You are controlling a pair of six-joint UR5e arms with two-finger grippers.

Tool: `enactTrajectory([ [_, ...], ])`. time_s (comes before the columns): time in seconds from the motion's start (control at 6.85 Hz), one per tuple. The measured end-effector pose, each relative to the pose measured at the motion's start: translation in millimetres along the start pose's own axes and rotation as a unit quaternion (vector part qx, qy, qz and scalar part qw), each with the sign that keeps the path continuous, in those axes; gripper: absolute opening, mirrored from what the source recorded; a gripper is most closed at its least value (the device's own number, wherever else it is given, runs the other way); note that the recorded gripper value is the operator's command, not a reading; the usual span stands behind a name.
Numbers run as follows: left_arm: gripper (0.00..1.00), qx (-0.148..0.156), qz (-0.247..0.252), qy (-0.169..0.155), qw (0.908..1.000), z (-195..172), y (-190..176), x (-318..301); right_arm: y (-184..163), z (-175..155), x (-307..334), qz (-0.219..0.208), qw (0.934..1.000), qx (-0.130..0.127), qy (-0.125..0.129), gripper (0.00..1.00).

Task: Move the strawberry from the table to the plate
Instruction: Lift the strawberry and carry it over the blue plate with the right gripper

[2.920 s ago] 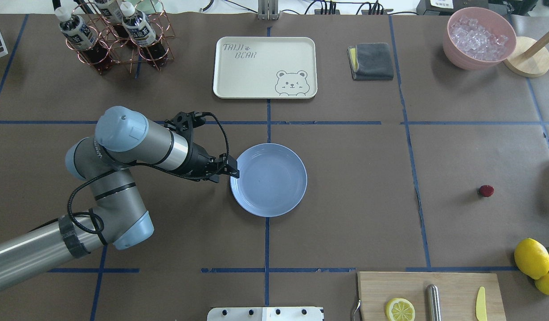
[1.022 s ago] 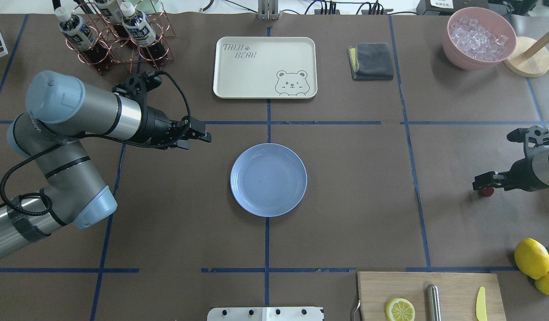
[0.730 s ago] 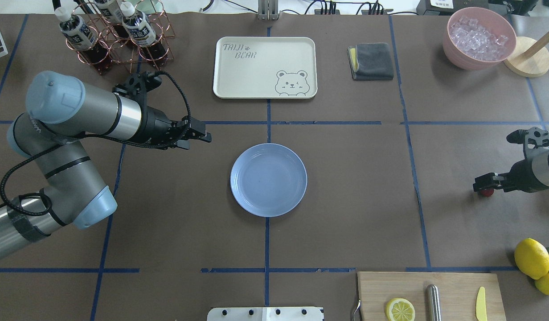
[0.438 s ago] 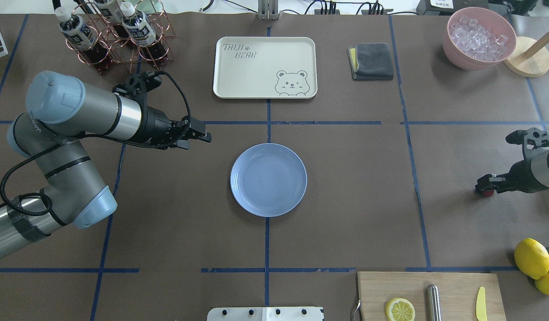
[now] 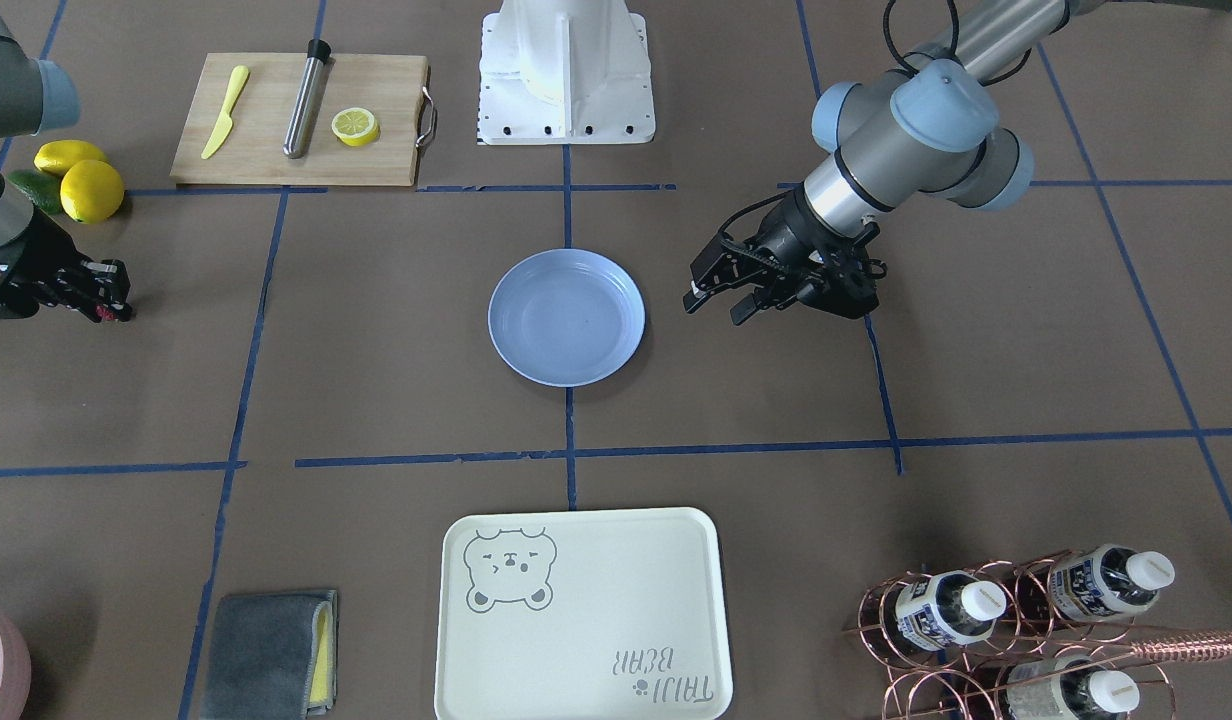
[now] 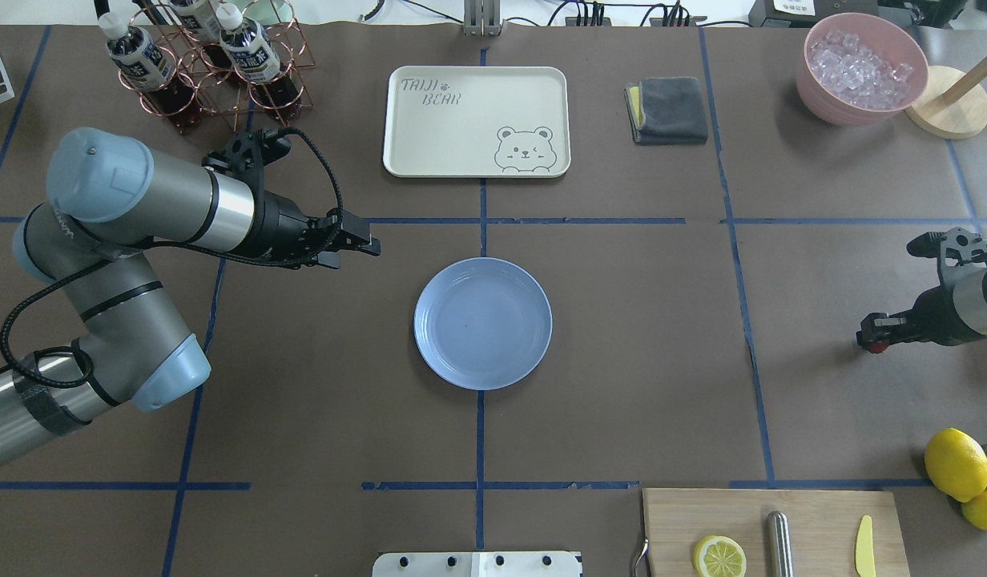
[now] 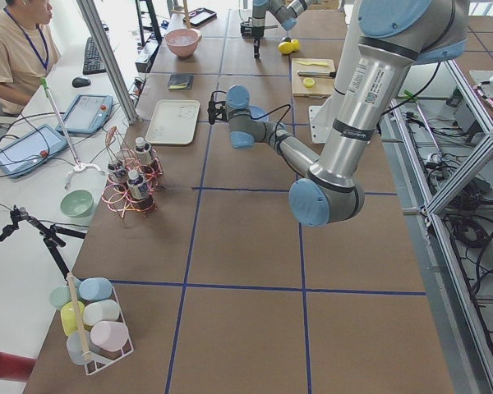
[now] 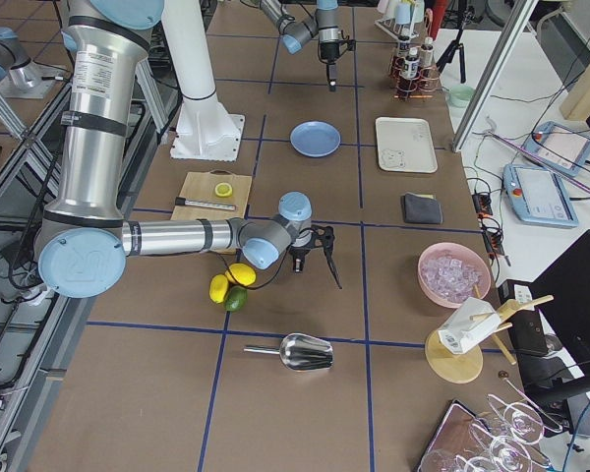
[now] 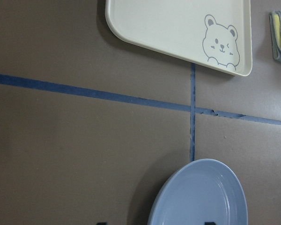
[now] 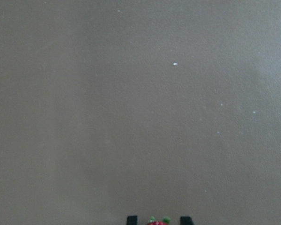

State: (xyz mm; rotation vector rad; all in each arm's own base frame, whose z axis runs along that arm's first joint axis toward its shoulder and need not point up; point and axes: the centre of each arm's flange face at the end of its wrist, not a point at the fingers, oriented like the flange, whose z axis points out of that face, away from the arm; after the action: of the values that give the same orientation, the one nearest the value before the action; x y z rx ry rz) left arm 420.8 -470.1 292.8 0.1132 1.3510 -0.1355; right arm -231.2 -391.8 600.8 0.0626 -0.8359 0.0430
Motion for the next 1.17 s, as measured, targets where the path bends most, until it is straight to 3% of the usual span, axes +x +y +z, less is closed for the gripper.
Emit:
enactTrajectory([
  [0.29,0.76,0.001,0.001,0.001,1.0000,-1.2,-0.1,1.0,-11.0,-34.5,-51.3,0.032,0.9983,0.025,-0.041,0.00],
  [0.44,0.76,0.001,0.001,0.002,1.0000,-1.8,-0.4,1.3,-25.9,-48.3,-90.6,0.065,0.9947,0.037,-0.070,0.00],
  [0.73,0.76,0.003,0.001,0.003,1.0000,-7.0,-0.4,-0.6,-51.5,-60.0,-193.2,0.117,0.9857,0.036,-0.116,0.00],
  [0.88,0.76,0.005,0.000,0.001,1.0000,-13.0,-0.2,-6.2,-54.7,-61.0,-256.7,0.137,0.9817,0.034,-0.127,0.00],
  [1.17,0.76,0.018,0.008,-0.006,0.9998,-31.8,-15.0,-23.0,-38.4,-56.2,-386.5,0.170,0.9767,0.043,-0.124,0.00],
])
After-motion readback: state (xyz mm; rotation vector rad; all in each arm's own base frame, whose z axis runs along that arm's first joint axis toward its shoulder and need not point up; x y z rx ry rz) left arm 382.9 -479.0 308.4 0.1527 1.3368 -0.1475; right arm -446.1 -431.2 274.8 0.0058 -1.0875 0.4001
